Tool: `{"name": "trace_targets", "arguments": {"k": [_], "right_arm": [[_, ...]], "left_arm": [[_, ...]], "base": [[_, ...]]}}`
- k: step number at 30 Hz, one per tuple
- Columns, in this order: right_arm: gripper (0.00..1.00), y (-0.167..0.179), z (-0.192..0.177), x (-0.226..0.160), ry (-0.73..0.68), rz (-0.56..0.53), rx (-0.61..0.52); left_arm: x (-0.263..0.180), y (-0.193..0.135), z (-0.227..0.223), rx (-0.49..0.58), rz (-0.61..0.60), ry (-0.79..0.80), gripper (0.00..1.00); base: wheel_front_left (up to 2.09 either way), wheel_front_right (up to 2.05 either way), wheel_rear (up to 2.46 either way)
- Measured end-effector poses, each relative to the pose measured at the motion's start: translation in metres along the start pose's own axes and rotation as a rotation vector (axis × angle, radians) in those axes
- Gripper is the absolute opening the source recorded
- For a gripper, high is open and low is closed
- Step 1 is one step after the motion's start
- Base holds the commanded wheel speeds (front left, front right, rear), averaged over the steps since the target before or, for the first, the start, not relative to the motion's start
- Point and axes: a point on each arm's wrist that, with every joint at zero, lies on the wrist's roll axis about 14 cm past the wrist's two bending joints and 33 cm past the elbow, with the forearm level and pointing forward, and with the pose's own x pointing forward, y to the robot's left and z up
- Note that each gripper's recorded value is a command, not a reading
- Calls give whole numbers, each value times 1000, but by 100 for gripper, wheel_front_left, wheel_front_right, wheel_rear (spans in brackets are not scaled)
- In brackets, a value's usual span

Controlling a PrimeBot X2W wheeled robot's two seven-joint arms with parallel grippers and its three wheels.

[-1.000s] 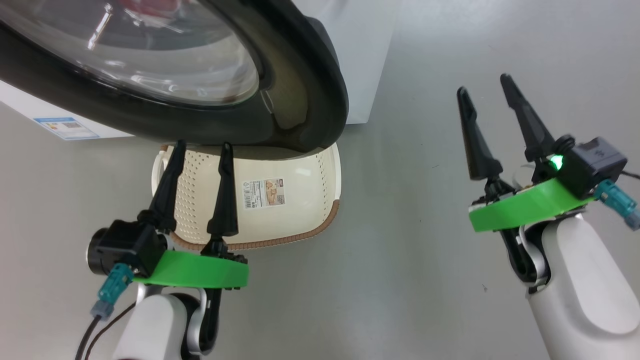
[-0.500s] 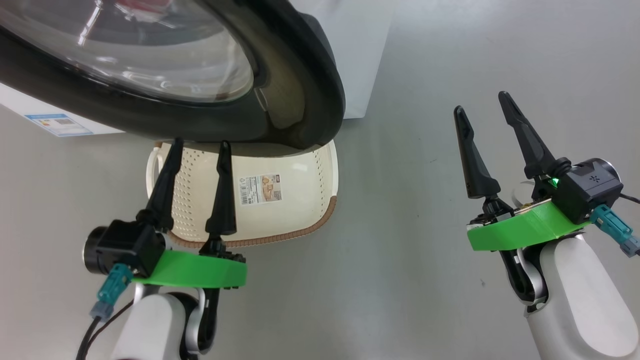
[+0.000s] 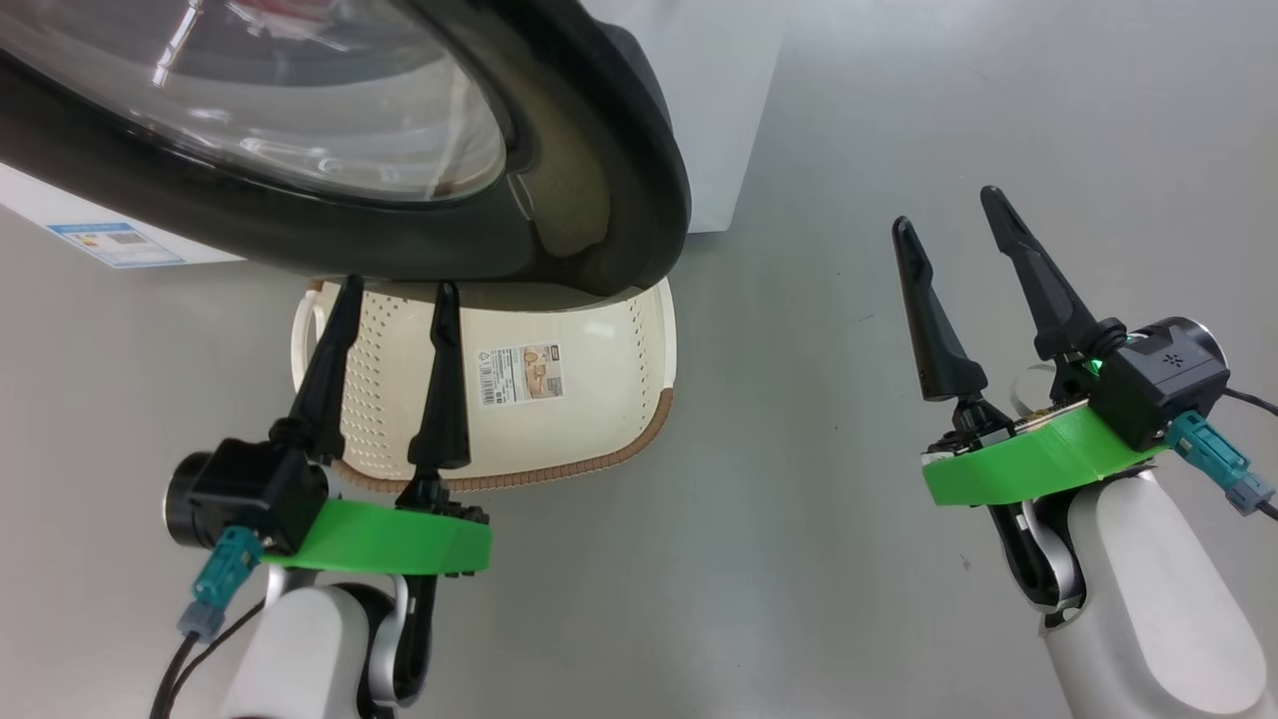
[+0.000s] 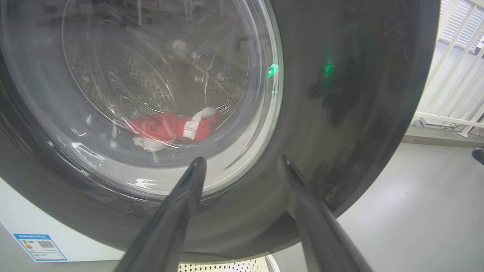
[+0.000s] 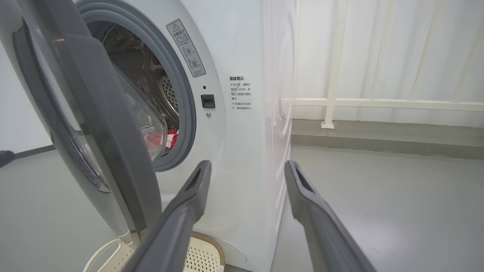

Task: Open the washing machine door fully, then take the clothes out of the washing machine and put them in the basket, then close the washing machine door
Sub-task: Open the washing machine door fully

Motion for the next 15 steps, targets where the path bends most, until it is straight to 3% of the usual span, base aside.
{"name": "trace_targets", "arguments": {"k": [1, 2, 3, 7, 10, 15], "right_arm": [[64, 0, -1, 0, 2, 1, -1], [4, 1, -4, 0, 13, 3, -6], [0, 2, -9, -1, 28, 5, -6], [0, 2, -14, -2, 42, -5, 52], [0, 4, -19, 1, 44, -25, 205], [0, 29, -2, 24, -9, 8, 559]], "left_arm": [[0, 0, 0, 0, 1, 0, 100], [0, 0, 0, 1, 1, -1, 100], [0, 1, 1, 1, 1, -1, 100], [-1, 1, 1, -4, 4, -2, 100], [-1, 2, 2, -5, 6, -2, 100], [-2, 4, 1, -6, 10, 0, 100]], "base": [[0, 0, 0], [0, 0, 0], [0, 0, 0], [0, 0, 0], [0, 0, 0], [0, 0, 0]]}}
